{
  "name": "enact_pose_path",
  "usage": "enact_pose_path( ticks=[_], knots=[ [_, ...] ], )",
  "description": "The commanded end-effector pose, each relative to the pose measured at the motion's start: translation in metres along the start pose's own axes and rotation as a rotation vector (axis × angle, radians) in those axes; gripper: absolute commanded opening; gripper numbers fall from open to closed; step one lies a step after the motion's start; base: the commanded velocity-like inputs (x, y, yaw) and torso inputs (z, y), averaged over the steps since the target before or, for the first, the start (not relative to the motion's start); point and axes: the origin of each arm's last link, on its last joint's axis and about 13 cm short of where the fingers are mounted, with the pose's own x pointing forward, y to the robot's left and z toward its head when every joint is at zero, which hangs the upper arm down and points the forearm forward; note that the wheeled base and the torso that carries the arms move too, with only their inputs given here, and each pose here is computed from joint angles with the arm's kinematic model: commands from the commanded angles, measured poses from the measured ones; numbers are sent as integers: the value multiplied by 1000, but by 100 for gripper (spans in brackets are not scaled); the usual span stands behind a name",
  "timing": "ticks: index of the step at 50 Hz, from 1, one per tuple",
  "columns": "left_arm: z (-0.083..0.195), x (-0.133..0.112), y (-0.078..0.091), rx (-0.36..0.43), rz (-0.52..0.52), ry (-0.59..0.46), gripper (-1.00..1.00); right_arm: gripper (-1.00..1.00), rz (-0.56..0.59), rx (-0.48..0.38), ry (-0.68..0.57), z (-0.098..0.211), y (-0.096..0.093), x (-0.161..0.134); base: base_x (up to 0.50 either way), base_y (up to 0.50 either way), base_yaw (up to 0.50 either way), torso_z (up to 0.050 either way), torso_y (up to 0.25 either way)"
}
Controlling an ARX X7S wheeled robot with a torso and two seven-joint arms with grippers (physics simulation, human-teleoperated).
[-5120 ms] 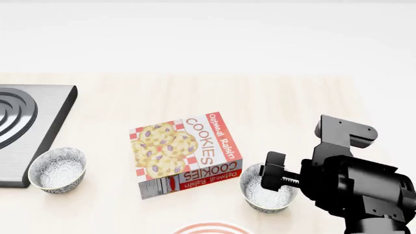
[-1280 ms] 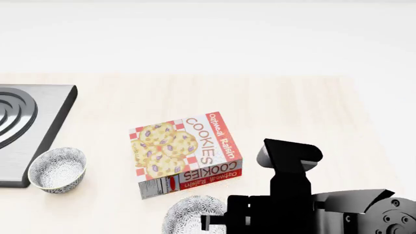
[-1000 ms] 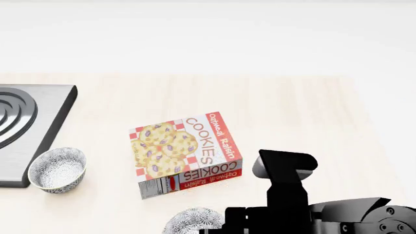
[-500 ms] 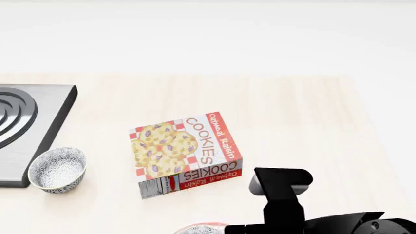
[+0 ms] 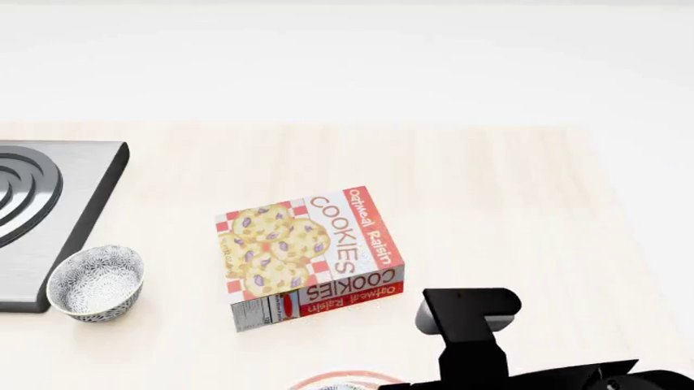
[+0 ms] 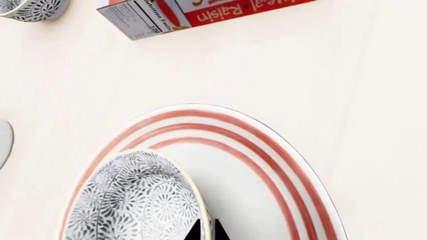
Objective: Pick the akita bowl next to the plate and place it on the plate.
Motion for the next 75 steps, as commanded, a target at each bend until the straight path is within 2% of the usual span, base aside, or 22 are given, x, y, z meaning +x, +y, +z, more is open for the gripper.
enact_pose_path(
  ticks=[1,6,7,23,34,45,48,59,62,66,71,73,75],
  knots=[
    [0,0,0,0,0,-1,100,-100,0,-5,-6,0,-1,1,0,0,0,0,0],
    [0,0,0,0,0,-1,100,-100,9,-12,-3,-1,-1,1,0,0,0,0,0],
    [0,0,0,-1,0,-1,100,100,8,-12,-7,-1,-2,2,0,0,0,0,0],
    [0,0,0,0,-1,1,100,100,6,-75,-67,6,2,-21,0,0,0,0,0],
    [-1,0,0,0,-1,2,100,100,-27,-105,-168,23,7,-52,0,0,0,0,0],
    [-1,0,0,1,-1,2,100,100,-29,-147,-262,24,10,-68,0,0,0,0,0],
    [0,0,0,1,-2,1,100,100,-34,-174,-352,23,12,-73,0,0,0,0,0],
    [0,0,0,2,-4,3,100,100,-16,-129,-464,13,13,-71,0,0,0,0,0],
    [0,0,0,3,-3,2,100,100,-13,-118,-535,12,15,-74,0,0,0,0,0],
    [-3,2,1,4,-4,2,100,100,-73,-79,-661,15,18,-76,0,0,0,0,0],
    [-4,2,2,4,-4,2,100,100,-148,-83,-763,12,19,-71,0,0,0,0,0],
    [2,0,-2,4,-4,2,100,100,-145,-74,-785,10,18,-70,0,0,0,0,0],
    [4,-1,-3,5,-5,1,100,100,-193,-81,-797,7,16,-67,0,0,0,0,0]
  ],
)
